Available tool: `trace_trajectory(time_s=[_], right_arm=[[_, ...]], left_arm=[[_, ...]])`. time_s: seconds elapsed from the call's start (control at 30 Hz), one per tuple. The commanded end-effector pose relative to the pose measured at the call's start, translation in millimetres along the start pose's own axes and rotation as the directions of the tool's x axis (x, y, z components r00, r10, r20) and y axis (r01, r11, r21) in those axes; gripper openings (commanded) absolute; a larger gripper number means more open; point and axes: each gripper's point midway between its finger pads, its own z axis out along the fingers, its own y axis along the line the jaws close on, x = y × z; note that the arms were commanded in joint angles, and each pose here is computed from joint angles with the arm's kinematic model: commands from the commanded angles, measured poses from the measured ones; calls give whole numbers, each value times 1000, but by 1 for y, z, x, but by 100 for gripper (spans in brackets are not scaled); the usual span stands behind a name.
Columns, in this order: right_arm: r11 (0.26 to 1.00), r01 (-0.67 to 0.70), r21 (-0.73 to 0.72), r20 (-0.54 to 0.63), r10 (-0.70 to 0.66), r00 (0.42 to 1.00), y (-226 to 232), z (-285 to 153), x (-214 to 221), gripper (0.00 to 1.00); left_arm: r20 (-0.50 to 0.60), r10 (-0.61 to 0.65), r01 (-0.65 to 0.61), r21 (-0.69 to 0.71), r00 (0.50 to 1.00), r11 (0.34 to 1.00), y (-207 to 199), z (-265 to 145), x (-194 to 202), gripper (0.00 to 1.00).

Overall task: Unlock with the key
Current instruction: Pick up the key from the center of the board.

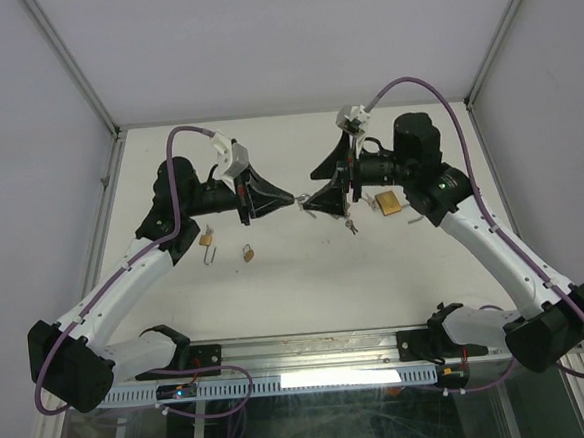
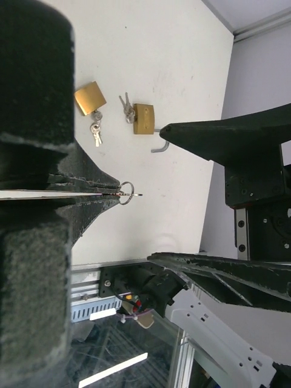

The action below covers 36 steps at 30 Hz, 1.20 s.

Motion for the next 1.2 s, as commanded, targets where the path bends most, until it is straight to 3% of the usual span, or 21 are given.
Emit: trace_trajectory(time_s=[0.0, 0.03, 0.17, 0.47, 0.8, 1.17], right_arm=[[990, 59, -129, 152, -39, 988, 20, 7, -47, 90], [991, 35, -130, 141, -16, 990, 18, 9, -47, 81], [976, -16, -216, 83, 34, 996, 27, 11, -37, 70], [970, -45, -240, 71, 64, 995, 31, 11, -34, 42], [970, -66, -234, 57, 82, 995, 31, 10, -32, 0], [976, -40, -214, 55, 52, 997, 32, 6, -34, 0]], left_arm=[[95, 17, -17, 6, 995, 1000, -9, 0, -32, 0], [101, 9, -10, 8, 995, 1000, -10, 0, -33, 0], [116, -33, 31, 16, 993, 999, -11, 1, -34, 0], [135, -58, 54, 30, 989, 998, -12, 3, -36, 0], [141, -60, 57, 27, 988, 998, -11, 4, -39, 0], [141, -80, 76, 32, 987, 997, -11, 4, -35, 0]])
